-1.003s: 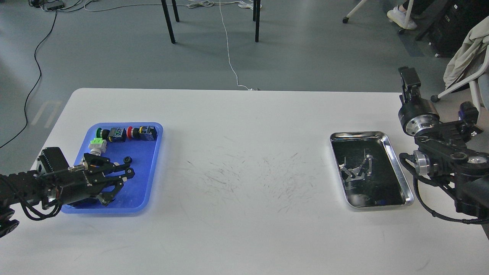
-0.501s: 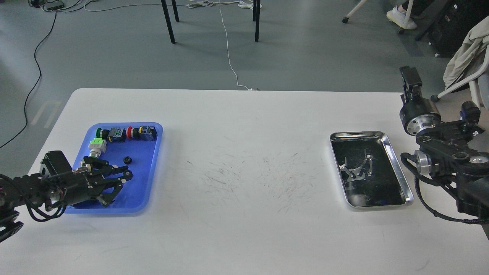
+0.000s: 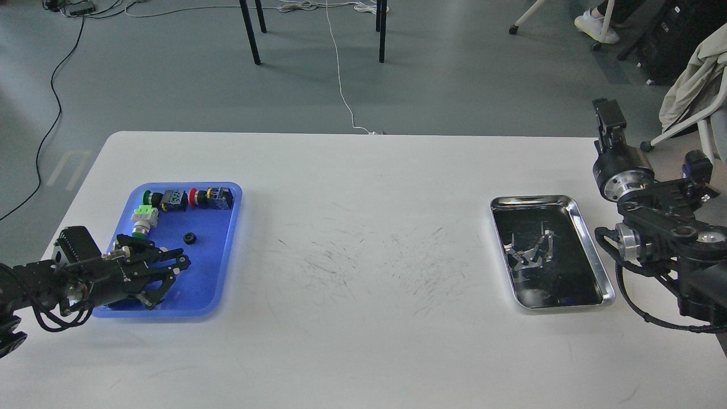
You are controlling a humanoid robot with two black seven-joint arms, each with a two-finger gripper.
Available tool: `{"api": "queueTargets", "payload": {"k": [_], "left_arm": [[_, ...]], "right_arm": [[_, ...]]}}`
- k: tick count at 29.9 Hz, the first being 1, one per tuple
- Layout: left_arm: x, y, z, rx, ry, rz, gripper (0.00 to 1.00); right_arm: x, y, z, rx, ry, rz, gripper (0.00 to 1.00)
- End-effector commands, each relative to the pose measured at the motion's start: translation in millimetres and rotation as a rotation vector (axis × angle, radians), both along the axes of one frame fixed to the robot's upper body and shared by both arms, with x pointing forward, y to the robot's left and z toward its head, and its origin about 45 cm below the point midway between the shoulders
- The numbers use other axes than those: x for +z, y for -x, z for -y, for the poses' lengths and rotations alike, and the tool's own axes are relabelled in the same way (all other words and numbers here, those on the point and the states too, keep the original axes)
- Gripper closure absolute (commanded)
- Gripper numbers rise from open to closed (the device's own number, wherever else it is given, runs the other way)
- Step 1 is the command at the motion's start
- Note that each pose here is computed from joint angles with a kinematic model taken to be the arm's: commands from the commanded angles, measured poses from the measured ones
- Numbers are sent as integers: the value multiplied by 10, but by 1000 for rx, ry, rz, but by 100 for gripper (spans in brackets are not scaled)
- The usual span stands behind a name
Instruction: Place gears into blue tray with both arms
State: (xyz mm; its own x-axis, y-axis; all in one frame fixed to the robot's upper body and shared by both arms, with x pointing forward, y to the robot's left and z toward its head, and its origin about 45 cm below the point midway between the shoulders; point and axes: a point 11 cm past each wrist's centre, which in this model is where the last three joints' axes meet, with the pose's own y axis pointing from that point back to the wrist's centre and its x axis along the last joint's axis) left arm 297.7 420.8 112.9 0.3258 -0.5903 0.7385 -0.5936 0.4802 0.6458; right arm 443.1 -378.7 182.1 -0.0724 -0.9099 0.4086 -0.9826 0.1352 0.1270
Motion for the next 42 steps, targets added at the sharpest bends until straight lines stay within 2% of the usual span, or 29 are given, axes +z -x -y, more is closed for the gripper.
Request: {"api": "queueTargets", "payload": {"k": [1,3,6,8,11,14,17,20,24,32,37,40,42], "left_arm": [[1,21,-41,6,-7,-5,44],[10,23,-62,9,-11,-4,42],[54,28,-138,17,-26,0,32],[112,1,-151,23,-20,12,30],[294,-110,-258,129,50,52,28],[538,-303,-313,199,108,112,28],[890,-612,-281,227,155,199,28],[1246,-896,-216,290,239,237,28],[1590,-1219,-69,389,391,221,27],[1533,-1571,464,510,757,154,24],[1477,-1831,1043,582,1052,63,21],[1528,-1901,974,670,1186,50,18],[1507,-1941,1119,689,1262,21,16]], "right_arm": [[3,1,6,-1,0,0,4],[-4,5,8,-1,0,-1,4],[3,-1,-2,0,-1,1,4],[1,0,4,-1,2,0,4],[-13,9,8,-2,2,-3,4],[-12,9,9,-3,3,-2,4],[-10,10,15,-3,3,-2,4],[1,0,-2,1,2,0,4],[3,4,-19,7,-2,4,4],[66,-10,21,7,5,15,4],[130,8,-59,39,-18,24,4],[208,37,-64,59,-29,32,4],[223,51,-112,74,-40,33,4]]}}
